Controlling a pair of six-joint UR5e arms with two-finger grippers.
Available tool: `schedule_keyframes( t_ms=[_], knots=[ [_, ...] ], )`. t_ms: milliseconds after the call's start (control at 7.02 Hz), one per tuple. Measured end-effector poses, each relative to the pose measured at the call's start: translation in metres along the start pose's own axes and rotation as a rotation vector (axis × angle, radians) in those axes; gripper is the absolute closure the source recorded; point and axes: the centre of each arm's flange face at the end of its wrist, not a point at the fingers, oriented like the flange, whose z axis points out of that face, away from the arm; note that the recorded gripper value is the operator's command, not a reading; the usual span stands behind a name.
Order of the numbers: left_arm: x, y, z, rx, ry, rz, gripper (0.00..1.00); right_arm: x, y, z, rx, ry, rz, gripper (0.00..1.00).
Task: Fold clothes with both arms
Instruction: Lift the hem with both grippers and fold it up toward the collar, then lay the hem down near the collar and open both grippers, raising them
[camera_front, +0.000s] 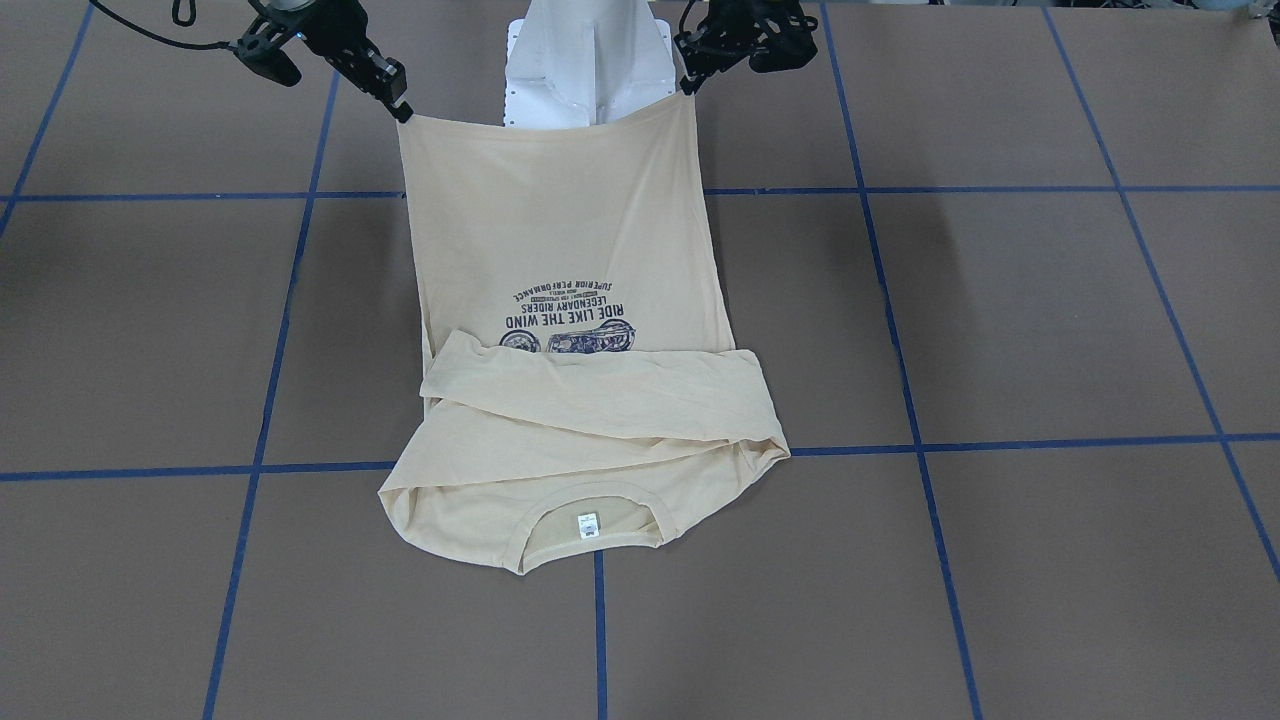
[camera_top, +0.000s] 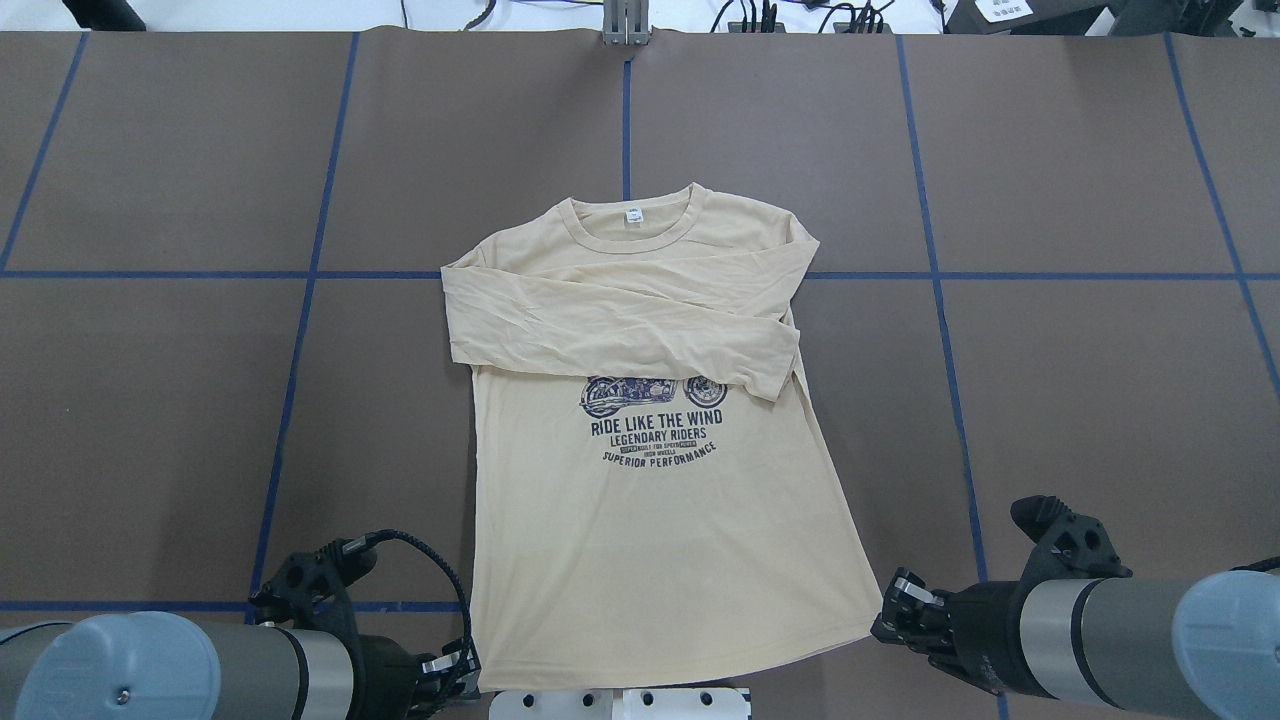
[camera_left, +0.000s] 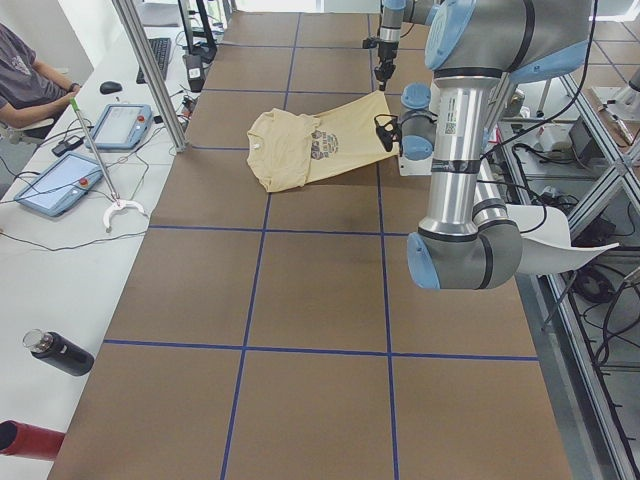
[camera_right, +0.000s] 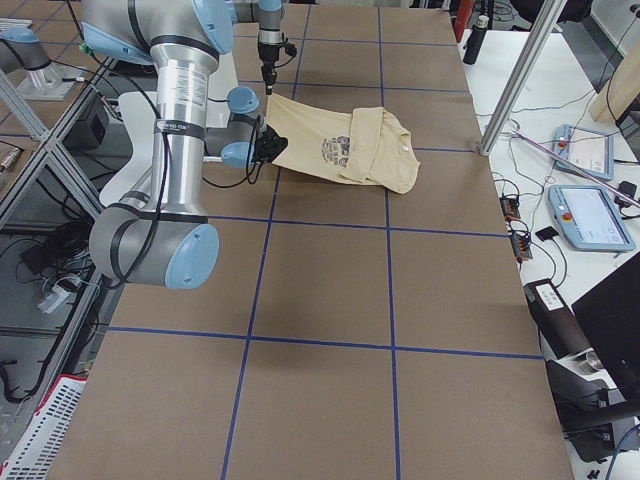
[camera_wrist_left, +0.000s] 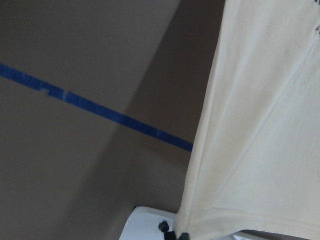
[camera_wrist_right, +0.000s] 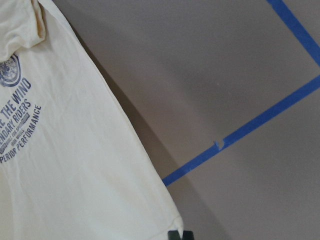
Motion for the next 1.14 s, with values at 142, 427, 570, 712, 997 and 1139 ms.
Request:
schedule_keyframes(
  t_ms=[142,427,570,712,997,1139],
  knots=[
    [0.005,-0.003,-0.01,0.003,0.02,0.008,1.0,-0.005,-0.01,-0.006,0.014,-0.008,0.016,1.0],
    [0.032,-0.051,-0.031,0.101,0.08,0.092,1.0,-0.054,-0.062,-0.001,0.104,0.016,-0.014,1.0],
    [0.05,-0.092,-0.031,0.168,0.085,0.122,1.0,-0.103,-0.092,0.006,0.149,0.056,-0.049,1.0],
    [0.069,-0.14,-0.025,0.231,0.072,0.14,1.0,-0.151,-0.129,0.006,0.193,0.093,-0.079,1.0],
    [0.092,-0.227,-0.03,0.348,0.044,0.167,1.0,-0.209,-0.197,0.006,0.264,0.134,-0.114,1.0],
    [0.096,-0.258,-0.035,0.389,0.035,0.176,1.0,-0.238,-0.221,0.016,0.288,0.148,-0.11,1.0]
  ],
)
